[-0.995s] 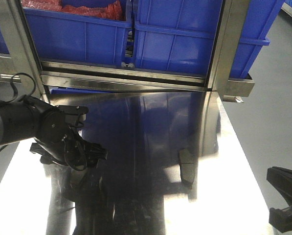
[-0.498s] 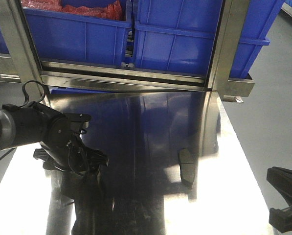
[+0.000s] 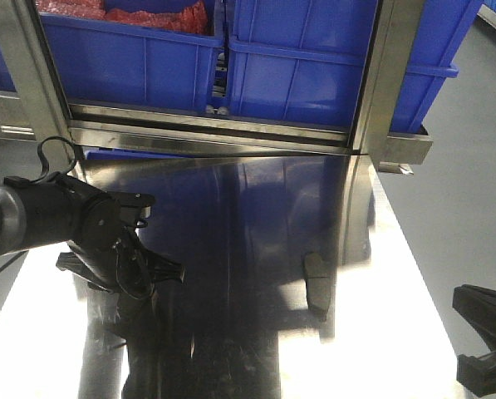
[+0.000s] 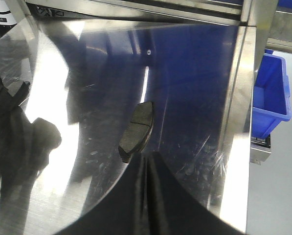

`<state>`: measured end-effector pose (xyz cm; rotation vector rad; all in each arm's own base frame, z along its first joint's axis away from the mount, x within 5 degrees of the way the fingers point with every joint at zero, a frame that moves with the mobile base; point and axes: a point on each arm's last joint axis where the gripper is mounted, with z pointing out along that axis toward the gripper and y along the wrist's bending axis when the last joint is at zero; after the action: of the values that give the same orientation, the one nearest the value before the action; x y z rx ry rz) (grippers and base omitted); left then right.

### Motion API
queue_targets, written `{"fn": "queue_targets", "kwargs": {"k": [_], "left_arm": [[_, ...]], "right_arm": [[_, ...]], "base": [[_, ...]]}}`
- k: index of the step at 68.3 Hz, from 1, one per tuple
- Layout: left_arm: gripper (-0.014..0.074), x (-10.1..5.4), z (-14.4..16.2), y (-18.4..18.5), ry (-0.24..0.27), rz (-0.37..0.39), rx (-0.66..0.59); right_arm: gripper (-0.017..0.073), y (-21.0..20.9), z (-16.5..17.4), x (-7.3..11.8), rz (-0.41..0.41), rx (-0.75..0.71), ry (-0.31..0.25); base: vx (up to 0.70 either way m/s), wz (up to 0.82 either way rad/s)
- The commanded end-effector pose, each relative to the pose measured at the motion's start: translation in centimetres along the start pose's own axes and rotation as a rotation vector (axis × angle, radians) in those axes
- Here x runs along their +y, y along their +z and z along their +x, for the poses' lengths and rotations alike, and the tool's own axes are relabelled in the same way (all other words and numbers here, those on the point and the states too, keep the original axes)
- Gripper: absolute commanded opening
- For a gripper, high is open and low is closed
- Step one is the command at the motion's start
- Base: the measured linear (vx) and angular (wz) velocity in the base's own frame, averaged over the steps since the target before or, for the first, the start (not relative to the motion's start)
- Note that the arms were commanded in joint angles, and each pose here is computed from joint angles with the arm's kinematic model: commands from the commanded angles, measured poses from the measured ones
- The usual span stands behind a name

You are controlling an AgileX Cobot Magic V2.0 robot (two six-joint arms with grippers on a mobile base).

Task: Move and align brake pads A on conveyor
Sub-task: 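Lower the left gripper over the brake pad nearest it and close, then lift the grasped brake pad with the left gripper and retract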

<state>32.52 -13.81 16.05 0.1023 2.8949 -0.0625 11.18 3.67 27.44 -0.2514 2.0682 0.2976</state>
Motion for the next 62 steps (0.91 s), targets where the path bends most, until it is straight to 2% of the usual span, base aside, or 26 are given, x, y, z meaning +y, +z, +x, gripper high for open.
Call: {"fn": "queue_targets", "kwargs": {"k": [1, 12, 19, 34, 51, 62], "left_arm": [[0.0135, -0.4, -1.1, -2.8, 0.019, 0.031, -0.103], [0.0136, -0.3, -1.1, -3.9, 0.046, 0.04, -0.137], [0.0137, -0.1, -0.7, -5.2, 0.048, 0.067, -0.207], [0.0139, 1.0, 2.4, -7.8, 0.062, 0.109, -0.337], [0.0139, 2.7, 6.1, -10.0, 0.083, 0.112, -0.404], [0.0139, 3.3, 8.0, -11.4, 0.082, 0.153, -0.509]], "right_arm": [[-0.0008, -0.3, -1.3, 0.0, 0.007, -0.072, -0.009], [-0.0008, -0.3, -1.2, 0.0, 0.006, -0.069, -0.009], [-0.0008, -0.3, -1.2, 0.0, 0.006, -0.069, -0.009], [-0.0008, -0.3, -1.2, 0.0, 0.006, -0.069, -0.009], [-0.0008, -0.3, -1.2, 0.0, 0.006, -0.069, -0.009], [-0.0008, -0.3, -1.2, 0.0, 0.006, -0.069, -0.009]], "base": [[0.0, 0.0], [0.0, 0.0], [0.0, 0.0], [0.0, 0.0], [0.0, 0.0], [0.0, 0.0]]}}
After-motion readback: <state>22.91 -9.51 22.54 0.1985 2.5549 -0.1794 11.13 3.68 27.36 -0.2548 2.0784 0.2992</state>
